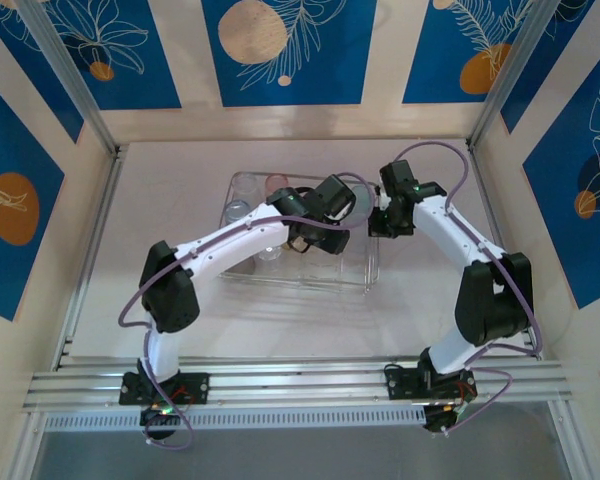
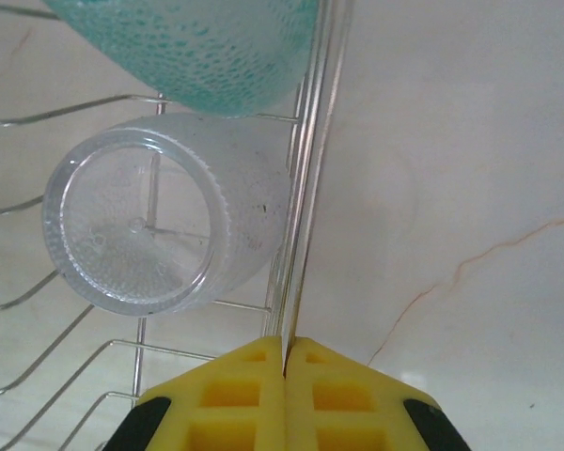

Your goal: Load the cups into the dish rack

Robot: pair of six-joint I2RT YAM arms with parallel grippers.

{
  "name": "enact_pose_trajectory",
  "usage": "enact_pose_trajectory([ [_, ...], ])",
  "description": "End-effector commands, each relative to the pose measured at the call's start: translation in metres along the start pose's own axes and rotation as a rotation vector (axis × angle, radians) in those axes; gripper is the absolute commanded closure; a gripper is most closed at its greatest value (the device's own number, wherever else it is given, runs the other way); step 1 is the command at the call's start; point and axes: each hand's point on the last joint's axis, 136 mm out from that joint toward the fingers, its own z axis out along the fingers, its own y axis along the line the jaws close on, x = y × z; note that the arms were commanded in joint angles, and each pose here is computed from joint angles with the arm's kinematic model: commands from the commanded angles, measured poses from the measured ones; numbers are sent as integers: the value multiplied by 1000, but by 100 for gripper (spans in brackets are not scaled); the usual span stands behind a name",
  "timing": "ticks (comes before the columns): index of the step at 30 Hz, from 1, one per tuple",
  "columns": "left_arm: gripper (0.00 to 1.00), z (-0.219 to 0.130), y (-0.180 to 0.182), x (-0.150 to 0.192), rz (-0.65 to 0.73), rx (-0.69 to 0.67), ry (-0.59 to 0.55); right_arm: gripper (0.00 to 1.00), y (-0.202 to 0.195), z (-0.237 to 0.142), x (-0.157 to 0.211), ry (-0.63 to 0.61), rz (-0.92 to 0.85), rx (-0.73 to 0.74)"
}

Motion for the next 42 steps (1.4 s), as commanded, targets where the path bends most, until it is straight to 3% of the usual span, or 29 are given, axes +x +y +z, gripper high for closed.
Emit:
enact_pose_trajectory([
  [1,100,-20,-8,-6,-21,84,-41,100,22,-11,21,40,-19,-64],
  [5,100,-17,-6,10,-14,79,10,99,44,-12,26,51,-15,-131],
  [12,100,-17,3,28,-8,49,56,74,60,-23,35,65,19,-208],
  [17,100,-14,-4,32,3,61,85,61,42,-65,35,-28,82,-225],
  [26,100,1,-29,35,111,20,175,63,-13,-138,42,-248,247,-235],
  [42,100,34,-35,45,162,-62,281,62,-32,-119,63,-215,304,-250],
])
